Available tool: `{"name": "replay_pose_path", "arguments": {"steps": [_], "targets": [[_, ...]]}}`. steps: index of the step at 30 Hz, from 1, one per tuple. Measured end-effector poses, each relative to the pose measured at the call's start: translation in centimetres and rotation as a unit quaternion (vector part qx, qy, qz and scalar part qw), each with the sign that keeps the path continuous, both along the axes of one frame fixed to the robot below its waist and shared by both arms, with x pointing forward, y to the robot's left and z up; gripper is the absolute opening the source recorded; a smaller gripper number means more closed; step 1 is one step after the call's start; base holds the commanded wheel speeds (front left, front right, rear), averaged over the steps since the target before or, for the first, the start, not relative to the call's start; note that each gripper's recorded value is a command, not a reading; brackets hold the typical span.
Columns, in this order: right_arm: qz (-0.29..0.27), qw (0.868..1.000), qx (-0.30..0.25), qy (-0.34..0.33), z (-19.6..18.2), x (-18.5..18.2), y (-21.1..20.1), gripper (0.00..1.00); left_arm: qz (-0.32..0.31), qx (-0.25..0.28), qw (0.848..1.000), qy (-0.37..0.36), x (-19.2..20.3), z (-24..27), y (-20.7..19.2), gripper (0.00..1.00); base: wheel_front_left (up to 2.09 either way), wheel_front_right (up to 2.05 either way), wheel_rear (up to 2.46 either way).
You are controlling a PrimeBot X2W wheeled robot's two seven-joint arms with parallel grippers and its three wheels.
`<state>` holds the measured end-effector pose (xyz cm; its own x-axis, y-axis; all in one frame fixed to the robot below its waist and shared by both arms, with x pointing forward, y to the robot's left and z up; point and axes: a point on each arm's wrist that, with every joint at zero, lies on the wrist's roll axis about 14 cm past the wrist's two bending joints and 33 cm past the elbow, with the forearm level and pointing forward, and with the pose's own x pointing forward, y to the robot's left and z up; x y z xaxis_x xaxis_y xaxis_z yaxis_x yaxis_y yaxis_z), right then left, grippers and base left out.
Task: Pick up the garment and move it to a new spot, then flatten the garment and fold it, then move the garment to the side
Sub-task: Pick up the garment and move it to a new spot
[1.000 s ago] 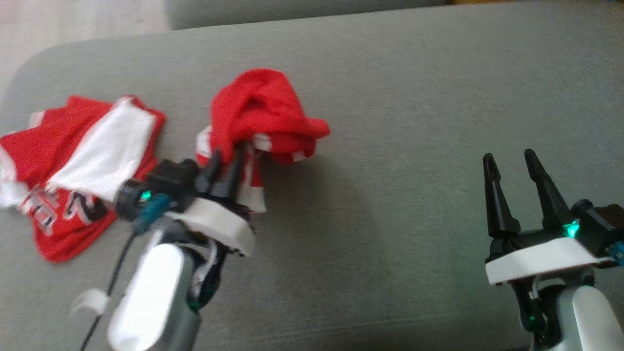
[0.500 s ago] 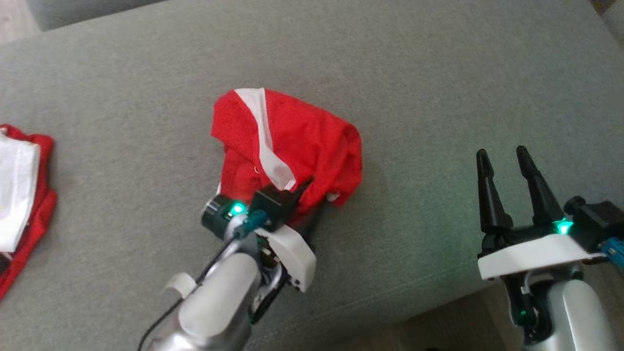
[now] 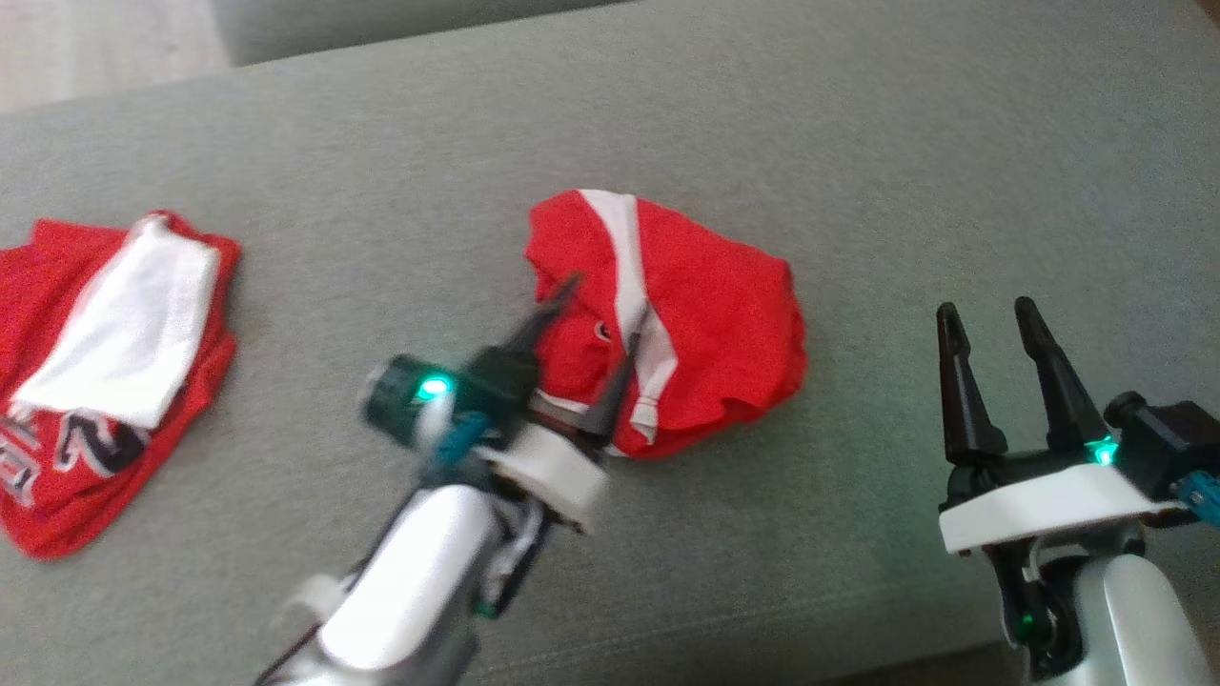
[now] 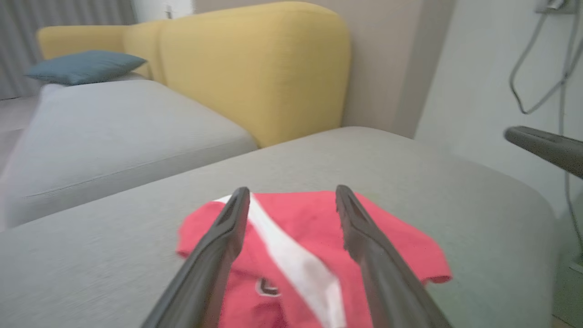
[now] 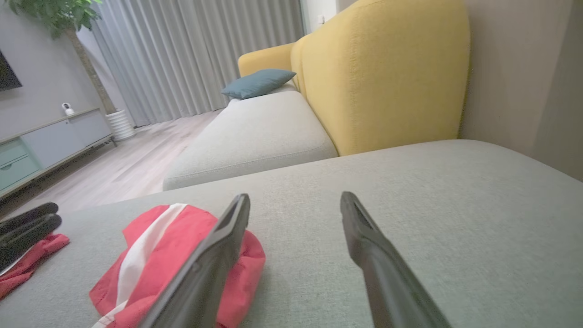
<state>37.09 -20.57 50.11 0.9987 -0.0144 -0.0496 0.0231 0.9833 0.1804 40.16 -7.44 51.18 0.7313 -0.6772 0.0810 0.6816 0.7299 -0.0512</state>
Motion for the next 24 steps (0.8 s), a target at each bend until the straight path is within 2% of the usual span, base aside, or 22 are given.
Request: {"name": "replay_pose_path", "arguments": {"steps": [3, 7, 11, 16, 24], "targets": [[0.018, 1.000, 0.001, -0.006, 0.5, 0.6, 1.1, 1.00, 0.076, 0.001, 0.997, 0.002, 1.4, 0.0, 4.8, 1.00, 0.00, 0.00, 0.00], [0.043, 0.999, 0.002, -0.017, 1.3, 1.2, 2.7, 1.00, 0.173, -0.003, 0.985, 0.013, 2.3, -0.2, 11.2, 1.00, 0.00, 0.00, 0.00], [0.056, 0.998, -0.001, -0.010, 1.1, 1.0, 3.5, 1.00, 0.235, 0.012, 0.972, 0.012, 2.0, -0.5, 16.3, 1.00, 0.00, 0.00, 0.00], [0.061, 0.998, -0.006, -0.013, 1.6, 0.7, 3.7, 1.00, 0.263, 0.013, 0.965, 0.013, 0.7, -0.5, 18.8, 1.00, 0.00, 0.00, 0.00], [0.049, 0.999, -0.011, 0.013, 0.7, -1.9, 2.9, 1.00, 0.269, 0.016, 0.963, 0.019, -1.8, -0.9, 19.6, 1.00, 0.00, 0.00, 0.00]]}}
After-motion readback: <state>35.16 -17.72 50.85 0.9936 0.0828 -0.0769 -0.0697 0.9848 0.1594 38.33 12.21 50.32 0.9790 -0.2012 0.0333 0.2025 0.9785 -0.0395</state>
